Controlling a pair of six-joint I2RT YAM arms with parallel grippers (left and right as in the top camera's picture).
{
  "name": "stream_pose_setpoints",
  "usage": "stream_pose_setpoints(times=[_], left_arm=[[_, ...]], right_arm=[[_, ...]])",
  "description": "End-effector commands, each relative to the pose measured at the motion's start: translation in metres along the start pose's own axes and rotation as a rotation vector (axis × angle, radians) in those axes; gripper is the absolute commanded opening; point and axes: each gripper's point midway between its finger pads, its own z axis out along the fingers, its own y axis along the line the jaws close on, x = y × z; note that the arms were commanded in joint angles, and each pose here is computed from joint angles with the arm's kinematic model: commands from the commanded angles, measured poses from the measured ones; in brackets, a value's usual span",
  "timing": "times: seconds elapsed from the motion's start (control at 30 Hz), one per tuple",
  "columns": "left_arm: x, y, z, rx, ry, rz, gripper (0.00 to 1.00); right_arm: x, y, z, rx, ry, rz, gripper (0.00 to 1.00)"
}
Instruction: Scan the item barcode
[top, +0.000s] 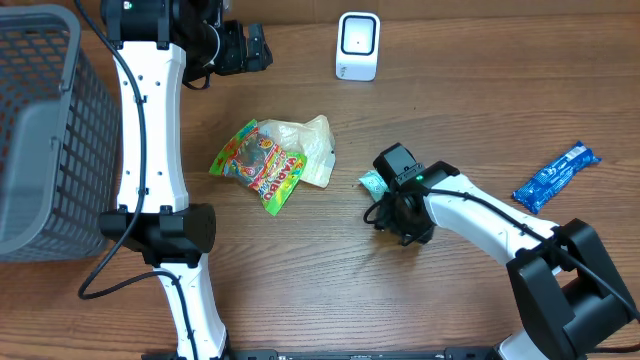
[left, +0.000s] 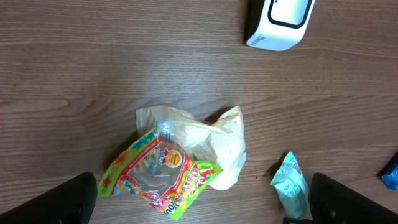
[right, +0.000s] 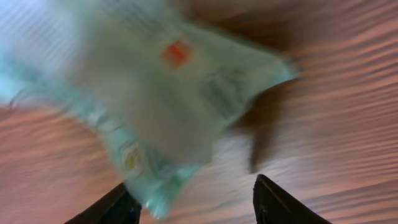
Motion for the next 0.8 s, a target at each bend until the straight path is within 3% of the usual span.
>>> stream_pose_setpoints(times=[0.0,0.27,0.4,0.57,0.67,0.77], left_arm=[[0.001,-0.008,-0.011,0.008,-0.022,0.012,1.0],[0.001,-0.008,-0.011,0.007,-0.022,0.012,1.0],[0.001,-0.008,-0.011,0.007,-0.022,0.012,1.0],[0.001,-0.008,-0.011,0.008,-0.022,0.012,1.0],[0.001,-0.008,-0.011,0.007,-0.022,0.012,1.0],[0.001,-0.008,-0.011,0.007,-0.022,0.012,1.0]], right_arm=[[-0.029,-0.03,-0.003,0.156,-0.17,0.011,0.57],[-0.075,-0.066,-0.015,0.273,-0.34,0.086,0.58],[-0.09,-0.086,-0.021,0.298,-0.338,0.101,0.62],[-0.099,-0.043,-0.047,-0.045,-0.22,-0.062,0.8],[-0.106,-0.008,-0.066,-0.309,-0.205,-0.118,0.81],[-0.11,0.006,-0.065,-0.406,-0.19,-0.119,0.81]])
